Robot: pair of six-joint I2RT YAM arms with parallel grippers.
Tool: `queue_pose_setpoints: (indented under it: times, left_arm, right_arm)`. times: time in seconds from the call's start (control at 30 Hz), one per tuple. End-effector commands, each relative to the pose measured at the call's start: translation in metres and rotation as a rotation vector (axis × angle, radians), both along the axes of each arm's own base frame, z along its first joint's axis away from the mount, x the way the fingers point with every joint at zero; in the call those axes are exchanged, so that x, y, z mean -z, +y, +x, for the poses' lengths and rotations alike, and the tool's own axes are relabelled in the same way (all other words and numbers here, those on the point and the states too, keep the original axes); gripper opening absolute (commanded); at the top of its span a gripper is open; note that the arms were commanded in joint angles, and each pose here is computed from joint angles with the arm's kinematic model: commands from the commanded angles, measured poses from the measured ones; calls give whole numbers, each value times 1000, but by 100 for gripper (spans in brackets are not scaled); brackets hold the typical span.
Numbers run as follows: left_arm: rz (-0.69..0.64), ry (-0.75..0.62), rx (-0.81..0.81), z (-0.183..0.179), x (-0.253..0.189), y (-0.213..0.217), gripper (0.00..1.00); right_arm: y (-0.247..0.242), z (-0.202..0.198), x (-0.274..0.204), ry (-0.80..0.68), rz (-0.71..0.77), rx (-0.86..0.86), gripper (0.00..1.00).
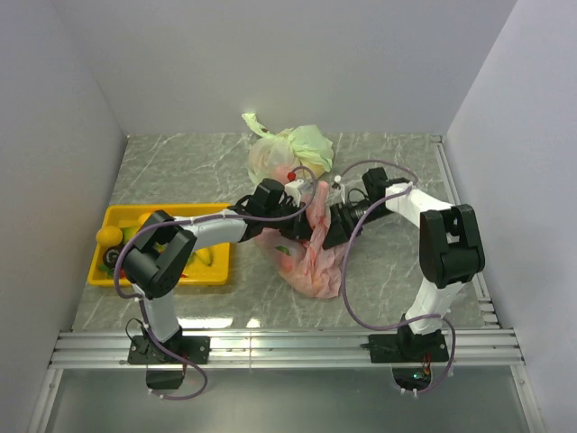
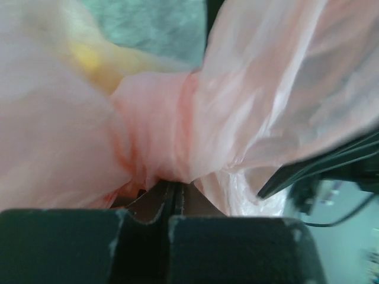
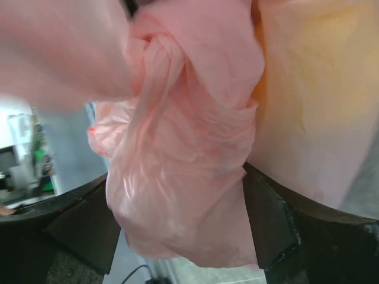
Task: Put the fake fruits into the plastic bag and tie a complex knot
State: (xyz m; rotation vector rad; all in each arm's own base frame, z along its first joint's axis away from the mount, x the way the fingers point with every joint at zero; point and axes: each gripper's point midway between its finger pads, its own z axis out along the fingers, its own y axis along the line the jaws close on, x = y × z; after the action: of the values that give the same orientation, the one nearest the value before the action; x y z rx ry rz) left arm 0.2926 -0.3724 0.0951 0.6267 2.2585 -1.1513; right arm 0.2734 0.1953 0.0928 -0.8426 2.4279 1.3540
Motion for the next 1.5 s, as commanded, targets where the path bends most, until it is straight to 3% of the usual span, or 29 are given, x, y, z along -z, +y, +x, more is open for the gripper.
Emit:
queue_pose_setpoints:
  times: [0.0,0.13,0.27,0.37,0.53,0.73,0.77,0.87,0.9,1.0,1.07,1.23,1.43,1.47]
  left_arm:
    - [-153,80,48,-12,-16,-21,0]
    - [-291,120,109,-23,-34,-33,0]
    - [-264,151,101,-24,-26,-32,0]
    - [-195,151,86,-21,-17,-27,0]
    - [-137,115,78,-20,-10,-13,0]
    - [-116,101,86,-28,-6,-4,0]
    - [-112,100,85,-28,-6,-4,0]
    - [-111,95,86,-28,-5,-4,0]
    - [-111,97,91,-29,-4,-4,0]
    - [-107,94,90,-28,-5,-6,0]
    - [-97,91,97,-29,-5,-7,0]
    - [-82,90,100,-29,-3,-8,0]
    - [-175,132,157,-42,-17,-21,0]
    - [-176,146,166,-45,-14,-24,0]
  right_arm:
    - [-1,-22,-2,45,36,-3,83]
    - [9,-28,-2,102,92,55,84]
    - [26,-32,-13,131,136,140,82]
    - [42,-30,-37,-5,176,125,84]
    - [9,-22,-55,-178,100,102,89]
    - [-44,-27,-55,-152,10,117,90]
    - [-51,-22,-56,-164,8,127,88]
    - [-61,0,-58,-124,40,225,66]
    - [-60,8,-57,-119,42,251,53]
    - [-52,32,-52,-100,72,325,38]
    - [-38,34,-51,-88,81,295,36]
    - [-19,15,-34,-52,53,201,45]
    - [-9,-26,10,160,11,110,73]
    - [-8,-27,11,177,24,107,84]
